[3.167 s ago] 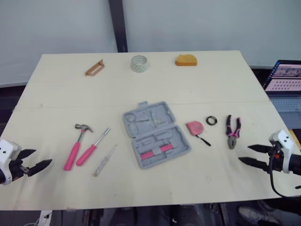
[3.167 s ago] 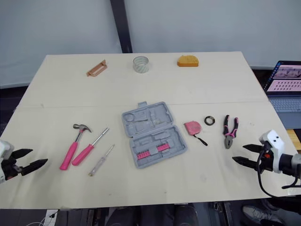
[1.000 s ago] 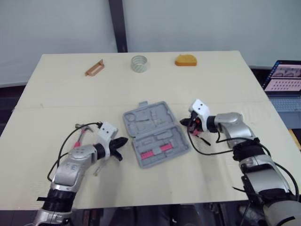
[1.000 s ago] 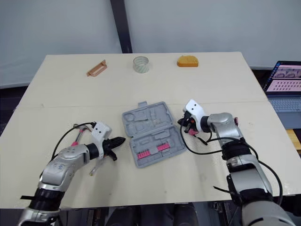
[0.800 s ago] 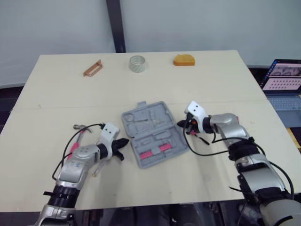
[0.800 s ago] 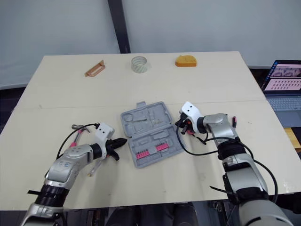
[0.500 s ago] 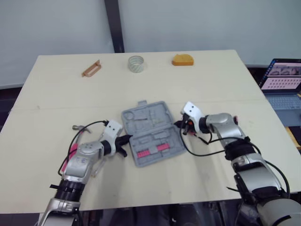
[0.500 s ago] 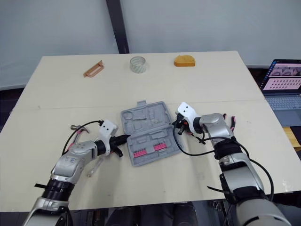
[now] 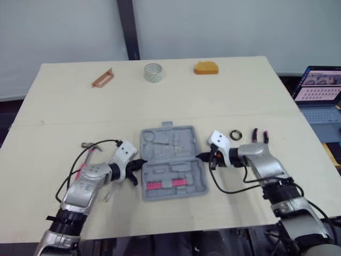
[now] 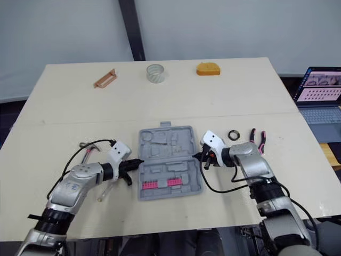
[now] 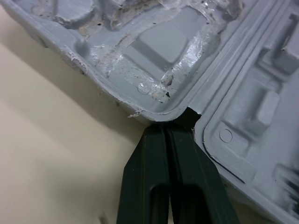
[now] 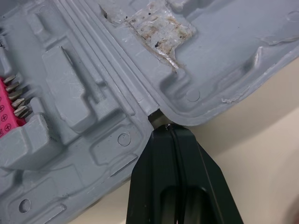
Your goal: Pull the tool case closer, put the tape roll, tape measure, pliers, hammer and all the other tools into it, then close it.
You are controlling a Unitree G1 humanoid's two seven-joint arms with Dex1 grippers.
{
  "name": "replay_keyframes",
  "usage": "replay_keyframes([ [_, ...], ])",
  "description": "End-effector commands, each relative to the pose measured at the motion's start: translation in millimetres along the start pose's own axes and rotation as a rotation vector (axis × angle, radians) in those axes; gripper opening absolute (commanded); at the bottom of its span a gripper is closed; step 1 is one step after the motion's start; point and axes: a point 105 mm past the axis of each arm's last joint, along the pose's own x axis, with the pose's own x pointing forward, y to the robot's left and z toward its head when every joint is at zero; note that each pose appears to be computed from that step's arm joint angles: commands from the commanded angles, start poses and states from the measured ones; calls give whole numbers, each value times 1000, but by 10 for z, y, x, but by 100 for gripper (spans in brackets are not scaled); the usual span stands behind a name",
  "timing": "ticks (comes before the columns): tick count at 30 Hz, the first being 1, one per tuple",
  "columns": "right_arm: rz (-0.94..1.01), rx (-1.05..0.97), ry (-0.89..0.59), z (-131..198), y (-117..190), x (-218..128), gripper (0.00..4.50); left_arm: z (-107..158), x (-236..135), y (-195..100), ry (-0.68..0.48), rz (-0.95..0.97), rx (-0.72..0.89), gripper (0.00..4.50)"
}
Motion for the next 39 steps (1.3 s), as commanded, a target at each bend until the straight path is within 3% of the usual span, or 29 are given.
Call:
replay_keyframes([
  [1, 69, -23, -67, 167, 213, -13, 0, -57, 9, -297, 27, -130, 4, 14],
  [13, 145, 37, -30, 26, 642, -133, 0, -317, -193, -571, 127, -212, -18, 14],
  [39, 199, 134, 43, -266, 918, -165, 0, -502, -363, -843, 200, -283, -51, 14],
])
